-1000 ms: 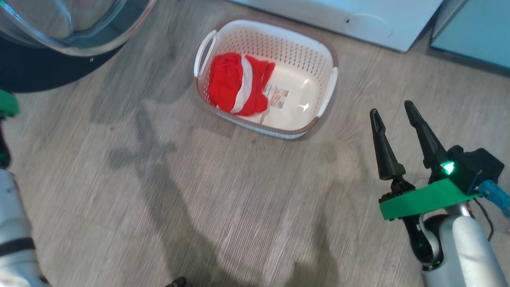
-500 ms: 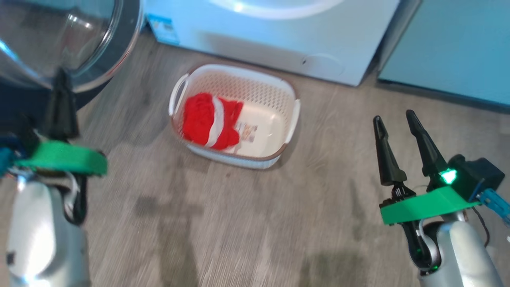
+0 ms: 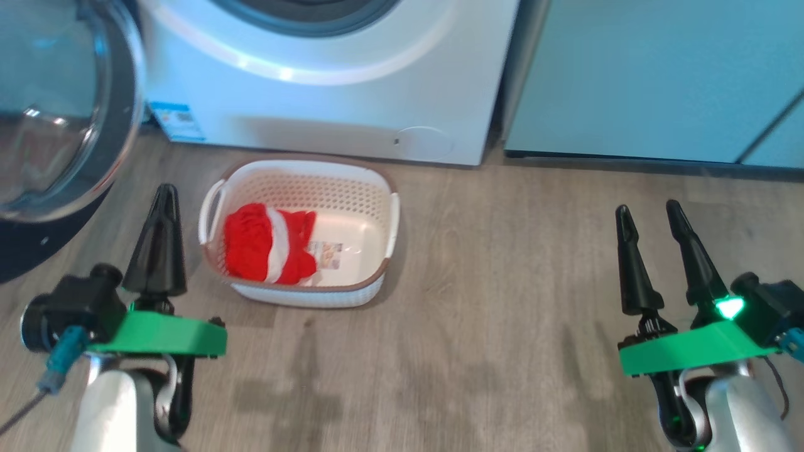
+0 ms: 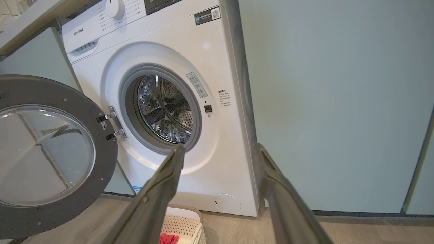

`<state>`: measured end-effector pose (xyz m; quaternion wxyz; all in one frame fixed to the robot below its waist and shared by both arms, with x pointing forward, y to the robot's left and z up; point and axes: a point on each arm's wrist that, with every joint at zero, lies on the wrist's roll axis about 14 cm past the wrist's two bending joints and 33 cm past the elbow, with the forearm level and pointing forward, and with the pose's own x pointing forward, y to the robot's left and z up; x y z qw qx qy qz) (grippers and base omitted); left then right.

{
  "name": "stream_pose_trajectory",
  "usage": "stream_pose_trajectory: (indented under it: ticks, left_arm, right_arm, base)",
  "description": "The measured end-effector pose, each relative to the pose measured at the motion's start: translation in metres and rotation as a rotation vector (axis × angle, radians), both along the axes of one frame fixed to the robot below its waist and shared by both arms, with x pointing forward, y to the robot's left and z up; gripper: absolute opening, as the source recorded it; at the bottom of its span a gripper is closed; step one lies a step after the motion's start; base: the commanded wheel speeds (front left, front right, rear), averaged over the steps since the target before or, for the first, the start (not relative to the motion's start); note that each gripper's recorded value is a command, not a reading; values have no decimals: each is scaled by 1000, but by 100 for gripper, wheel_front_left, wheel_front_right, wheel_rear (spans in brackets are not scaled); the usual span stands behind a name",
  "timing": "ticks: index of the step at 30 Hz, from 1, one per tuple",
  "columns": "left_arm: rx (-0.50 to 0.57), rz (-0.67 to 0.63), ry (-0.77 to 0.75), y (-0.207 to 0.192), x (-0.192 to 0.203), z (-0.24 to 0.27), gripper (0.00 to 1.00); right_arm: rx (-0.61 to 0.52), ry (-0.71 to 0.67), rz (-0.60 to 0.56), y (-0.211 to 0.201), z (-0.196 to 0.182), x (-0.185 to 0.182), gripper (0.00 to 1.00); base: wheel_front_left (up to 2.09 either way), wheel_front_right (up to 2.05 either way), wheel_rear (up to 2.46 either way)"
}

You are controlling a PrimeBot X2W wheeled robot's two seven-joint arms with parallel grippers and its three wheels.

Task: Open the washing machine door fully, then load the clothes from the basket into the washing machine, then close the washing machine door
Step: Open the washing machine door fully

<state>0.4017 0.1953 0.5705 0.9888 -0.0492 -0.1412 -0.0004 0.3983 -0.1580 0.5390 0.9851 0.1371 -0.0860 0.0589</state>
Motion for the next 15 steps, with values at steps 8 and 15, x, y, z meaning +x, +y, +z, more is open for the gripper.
stream_pose_trajectory:
  ticks: [8, 15]
  left_arm:
    - [-14, -86, 12, -36, -10, -5, 0]
    - [-32, -129, 9, -55, -14, -3, 0]
  right_arm:
    - [7, -8, -87, -29, 3, -19, 100]
    - [6, -18, -138, -45, 5, -28, 100]
  base:
    - [0, 0, 0]
    - [0, 0, 0]
